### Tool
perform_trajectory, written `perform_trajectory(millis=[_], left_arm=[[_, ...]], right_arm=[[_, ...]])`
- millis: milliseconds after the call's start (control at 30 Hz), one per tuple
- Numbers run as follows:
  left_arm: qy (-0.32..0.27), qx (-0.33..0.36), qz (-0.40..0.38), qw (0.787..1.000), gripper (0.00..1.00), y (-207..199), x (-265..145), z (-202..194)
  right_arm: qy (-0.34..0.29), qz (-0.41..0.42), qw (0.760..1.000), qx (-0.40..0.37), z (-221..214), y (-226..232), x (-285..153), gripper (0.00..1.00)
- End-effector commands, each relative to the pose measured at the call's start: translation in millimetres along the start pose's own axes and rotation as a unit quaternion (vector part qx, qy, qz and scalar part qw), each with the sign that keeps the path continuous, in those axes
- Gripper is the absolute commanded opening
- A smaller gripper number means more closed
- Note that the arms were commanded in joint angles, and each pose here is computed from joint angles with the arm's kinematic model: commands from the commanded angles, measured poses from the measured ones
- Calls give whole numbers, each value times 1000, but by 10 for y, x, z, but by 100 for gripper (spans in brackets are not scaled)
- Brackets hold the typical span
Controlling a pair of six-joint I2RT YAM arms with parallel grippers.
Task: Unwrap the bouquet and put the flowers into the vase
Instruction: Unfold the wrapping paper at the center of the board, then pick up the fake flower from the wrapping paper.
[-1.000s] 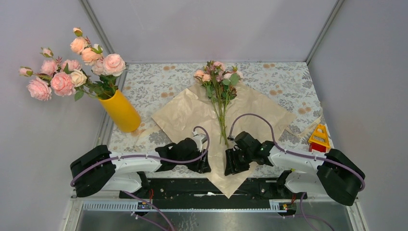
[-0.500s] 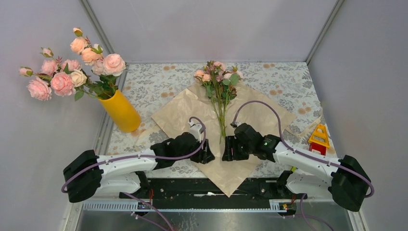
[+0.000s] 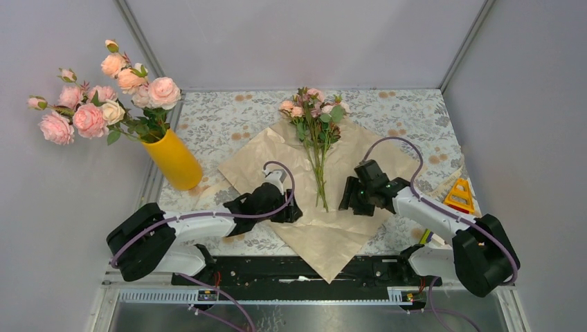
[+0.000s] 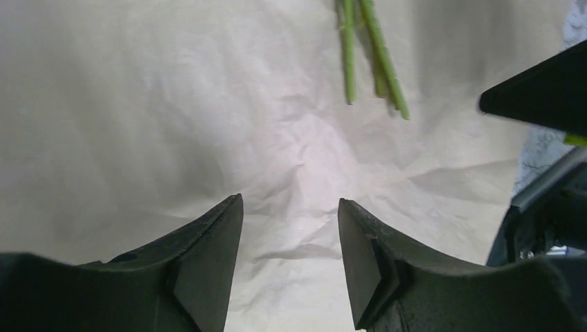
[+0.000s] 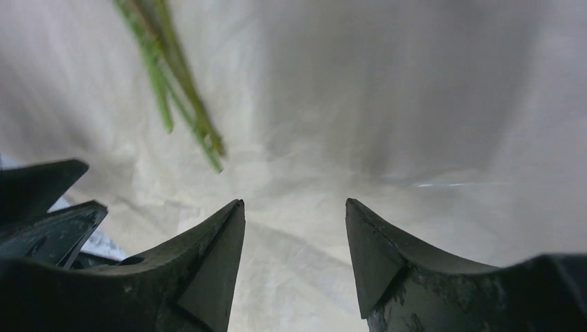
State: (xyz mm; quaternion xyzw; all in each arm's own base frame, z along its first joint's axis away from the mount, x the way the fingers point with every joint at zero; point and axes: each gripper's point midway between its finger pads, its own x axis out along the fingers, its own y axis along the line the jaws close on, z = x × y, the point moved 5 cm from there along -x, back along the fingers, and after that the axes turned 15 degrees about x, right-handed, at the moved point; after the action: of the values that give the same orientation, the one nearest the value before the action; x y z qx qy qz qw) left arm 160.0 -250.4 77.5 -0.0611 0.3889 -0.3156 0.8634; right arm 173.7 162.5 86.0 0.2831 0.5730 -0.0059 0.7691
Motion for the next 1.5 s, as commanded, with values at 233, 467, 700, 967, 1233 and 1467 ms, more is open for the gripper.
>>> perform_trajectory(millis=[233, 467, 700, 967, 1233, 1467], left_arm=[[-66, -52, 65, 994, 64, 372, -56, -65], [-100, -57, 54, 992, 76, 322, -250, 166], [-115, -8, 58, 992, 87, 295, -691, 746], [-99, 27, 42, 994, 89, 550, -1094, 1133], [-88, 16, 60, 994, 89, 978, -1287, 1423], [-66, -13, 87, 994, 90, 1364, -1199, 1451]], right_arm=[[-8, -50, 989, 137, 396, -618, 52, 75], [-51, -15, 987, 149, 578, -585, -150, 75], [-95, 84, 989, 75, 806, -157, -497, 68], [-70, 123, 989, -36, 939, 678, -407, 60], [-34, 126, 989, -63, 1298, 1393, 49, 55], [-16, 77, 993, -83, 1572, 1563, 466, 51]])
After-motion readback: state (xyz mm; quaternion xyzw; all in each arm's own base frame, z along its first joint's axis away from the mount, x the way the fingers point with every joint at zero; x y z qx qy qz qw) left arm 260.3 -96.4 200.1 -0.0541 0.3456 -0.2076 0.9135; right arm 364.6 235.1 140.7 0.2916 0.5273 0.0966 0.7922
